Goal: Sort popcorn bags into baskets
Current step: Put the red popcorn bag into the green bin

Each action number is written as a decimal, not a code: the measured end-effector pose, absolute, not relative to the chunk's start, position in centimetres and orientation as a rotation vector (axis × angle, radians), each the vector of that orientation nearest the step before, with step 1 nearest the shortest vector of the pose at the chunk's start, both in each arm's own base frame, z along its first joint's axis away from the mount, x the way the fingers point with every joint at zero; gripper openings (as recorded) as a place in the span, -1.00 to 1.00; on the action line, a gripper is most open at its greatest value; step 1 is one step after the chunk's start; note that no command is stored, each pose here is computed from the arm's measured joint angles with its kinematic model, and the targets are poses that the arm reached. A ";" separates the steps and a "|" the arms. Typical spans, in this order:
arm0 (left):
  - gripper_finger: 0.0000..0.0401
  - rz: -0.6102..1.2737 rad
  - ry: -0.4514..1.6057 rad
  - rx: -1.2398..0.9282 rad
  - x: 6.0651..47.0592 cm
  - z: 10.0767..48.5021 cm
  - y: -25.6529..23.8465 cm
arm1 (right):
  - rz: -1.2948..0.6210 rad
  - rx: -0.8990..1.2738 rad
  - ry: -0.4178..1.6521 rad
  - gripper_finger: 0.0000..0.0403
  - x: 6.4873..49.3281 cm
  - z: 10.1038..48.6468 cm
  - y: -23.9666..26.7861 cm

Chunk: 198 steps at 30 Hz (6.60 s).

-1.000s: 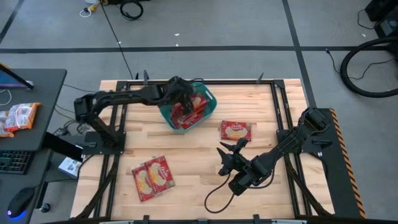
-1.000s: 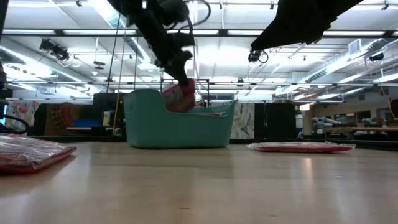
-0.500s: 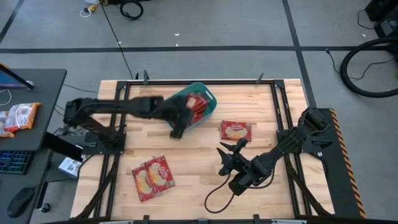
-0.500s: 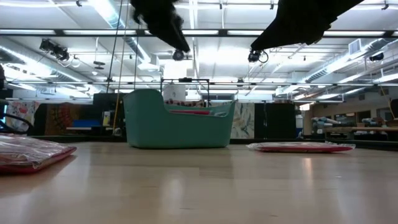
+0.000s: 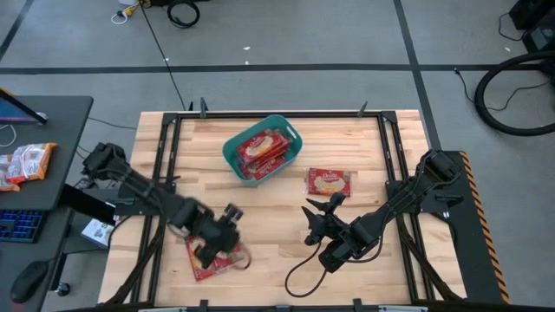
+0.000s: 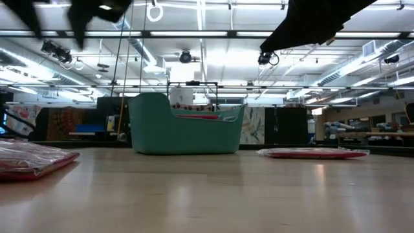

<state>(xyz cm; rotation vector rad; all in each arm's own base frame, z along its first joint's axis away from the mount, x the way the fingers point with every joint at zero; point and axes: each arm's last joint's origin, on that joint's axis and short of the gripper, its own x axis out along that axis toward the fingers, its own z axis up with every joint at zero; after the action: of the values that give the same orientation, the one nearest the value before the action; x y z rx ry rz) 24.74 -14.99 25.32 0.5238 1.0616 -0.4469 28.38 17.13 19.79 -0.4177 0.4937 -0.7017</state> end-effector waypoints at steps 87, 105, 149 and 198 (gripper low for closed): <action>-0.99 0.258 0.900 0.121 32.5 32.6 3.0 | -0.678 -0.486 0.467 -0.32 28.0 20.0 18.2; -0.85 0.416 1.122 -0.020 33.1 25.9 15.9 | -0.681 -0.495 0.482 -0.32 27.8 19.9 18.0; -0.22 -0.439 1.488 0.500 23.7 21.7 -19.5 | -0.662 -0.437 0.485 -0.32 27.9 19.9 18.1; -0.17 0.064 1.370 0.033 22.9 16.7 -28.3 | -0.758 -0.511 0.571 -0.32 31.1 20.1 13.6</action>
<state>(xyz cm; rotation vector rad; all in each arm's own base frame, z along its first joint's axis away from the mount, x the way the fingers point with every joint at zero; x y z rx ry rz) 22.90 -28.33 16.74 0.0334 1.3696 0.0641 31.07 13.55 20.09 -0.5105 0.5706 -0.7580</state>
